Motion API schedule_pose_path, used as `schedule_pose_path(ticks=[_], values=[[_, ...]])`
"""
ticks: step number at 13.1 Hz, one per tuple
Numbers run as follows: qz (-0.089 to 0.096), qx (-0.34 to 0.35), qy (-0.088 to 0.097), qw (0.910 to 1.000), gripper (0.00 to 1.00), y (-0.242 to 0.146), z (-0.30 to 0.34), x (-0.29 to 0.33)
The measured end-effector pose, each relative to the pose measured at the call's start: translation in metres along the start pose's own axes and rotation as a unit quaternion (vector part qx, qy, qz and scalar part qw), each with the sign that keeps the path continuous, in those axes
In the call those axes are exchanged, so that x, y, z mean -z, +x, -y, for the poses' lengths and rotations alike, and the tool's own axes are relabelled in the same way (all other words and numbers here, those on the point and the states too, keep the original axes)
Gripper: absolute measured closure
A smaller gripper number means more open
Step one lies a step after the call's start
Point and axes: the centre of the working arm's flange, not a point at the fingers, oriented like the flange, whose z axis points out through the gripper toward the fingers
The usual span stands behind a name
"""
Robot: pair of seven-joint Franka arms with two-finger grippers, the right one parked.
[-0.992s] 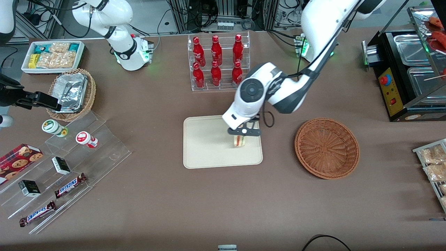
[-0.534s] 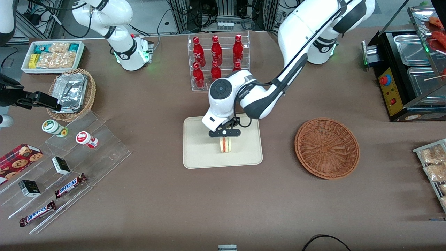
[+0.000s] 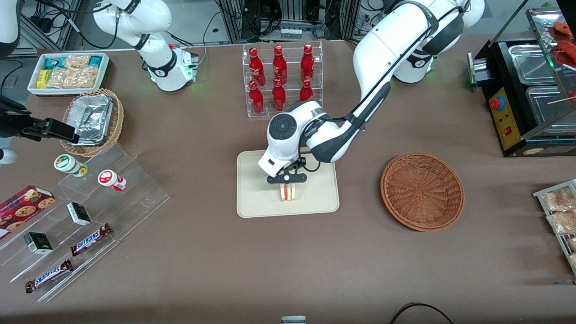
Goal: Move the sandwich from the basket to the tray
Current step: 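Lower the sandwich onto the tray and open the left gripper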
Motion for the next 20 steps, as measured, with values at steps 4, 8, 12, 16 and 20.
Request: schedule_pose_path(ticks=[4,8,12,16,20], values=[[0.005,0.010,0.003,0.9999,0.83,0.000,0.001,-0.008],[0.006,0.032,0.003,0.9995,0.83,0.000,0.000,-0.010],[0.003,0.034,0.000,0.9994,0.47,0.002,-0.001,-0.007],[-0.005,0.037,-0.008,0.9993,0.04,0.007,-0.003,0.009],[-0.024,0.031,-0.011,0.9992,0.00,0.001,-0.008,0.070]])
